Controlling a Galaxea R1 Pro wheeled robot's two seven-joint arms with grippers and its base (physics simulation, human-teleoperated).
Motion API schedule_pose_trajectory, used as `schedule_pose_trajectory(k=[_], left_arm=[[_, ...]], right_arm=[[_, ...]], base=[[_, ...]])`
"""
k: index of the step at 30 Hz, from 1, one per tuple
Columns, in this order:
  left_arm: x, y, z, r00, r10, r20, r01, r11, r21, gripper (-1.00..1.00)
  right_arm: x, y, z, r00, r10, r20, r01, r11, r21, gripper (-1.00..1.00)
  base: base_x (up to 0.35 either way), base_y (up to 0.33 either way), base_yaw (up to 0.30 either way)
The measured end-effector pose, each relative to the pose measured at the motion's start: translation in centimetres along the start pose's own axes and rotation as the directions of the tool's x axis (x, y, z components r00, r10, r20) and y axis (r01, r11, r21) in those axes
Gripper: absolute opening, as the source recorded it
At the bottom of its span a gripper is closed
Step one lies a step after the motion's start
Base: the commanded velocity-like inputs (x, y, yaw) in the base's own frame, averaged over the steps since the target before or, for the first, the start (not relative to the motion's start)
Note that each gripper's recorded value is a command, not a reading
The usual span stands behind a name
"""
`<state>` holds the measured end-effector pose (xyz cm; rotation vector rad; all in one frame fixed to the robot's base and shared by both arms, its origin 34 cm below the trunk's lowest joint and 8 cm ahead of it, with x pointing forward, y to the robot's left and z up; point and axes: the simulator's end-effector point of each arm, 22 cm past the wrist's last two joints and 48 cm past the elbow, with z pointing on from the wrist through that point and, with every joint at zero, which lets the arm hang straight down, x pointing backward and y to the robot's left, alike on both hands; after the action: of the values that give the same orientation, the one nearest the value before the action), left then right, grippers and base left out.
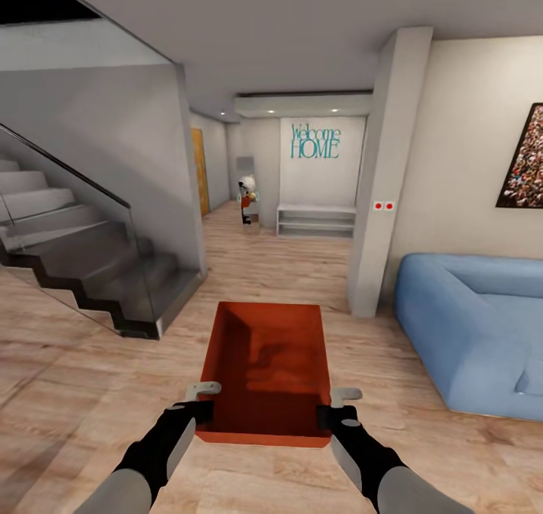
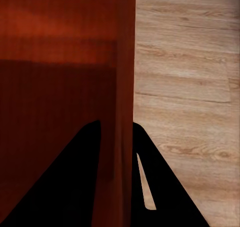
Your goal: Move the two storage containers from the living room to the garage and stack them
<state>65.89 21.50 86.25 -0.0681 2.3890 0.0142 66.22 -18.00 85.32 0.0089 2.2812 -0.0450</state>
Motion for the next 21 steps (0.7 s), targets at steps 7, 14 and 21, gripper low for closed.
schedule_pose_trajectory(k=[7,14,21], left_arm=[[0.02,0.00,0.00,1.000,-0.001,0.000,0.001,1.000,0.000,-1.00],[0.02,0.00,0.00,1.000,-0.001,0.000,0.001,1.000,0.000,-1.00],[-0.01,0.01,0.00,1.000,0.000,0.000,0.000,1.000,0.000,-1.00]], right_arm=[[-0.01,0.00,0.00,1.000,-0.001,-0.001,0.001,1.000,0.000,-1.00],[0.00,0.00,0.00,1.000,-0.001,0.000,0.001,1.000,0.000,-1.00],[-0.01,0.01,0.00,1.000,0.000,0.000,0.000,1.000,0.000,-1.00]], base=[[0.323,0.000,0.000],[0.323,0.000,0.000],[0.323,0.000,0.000]])
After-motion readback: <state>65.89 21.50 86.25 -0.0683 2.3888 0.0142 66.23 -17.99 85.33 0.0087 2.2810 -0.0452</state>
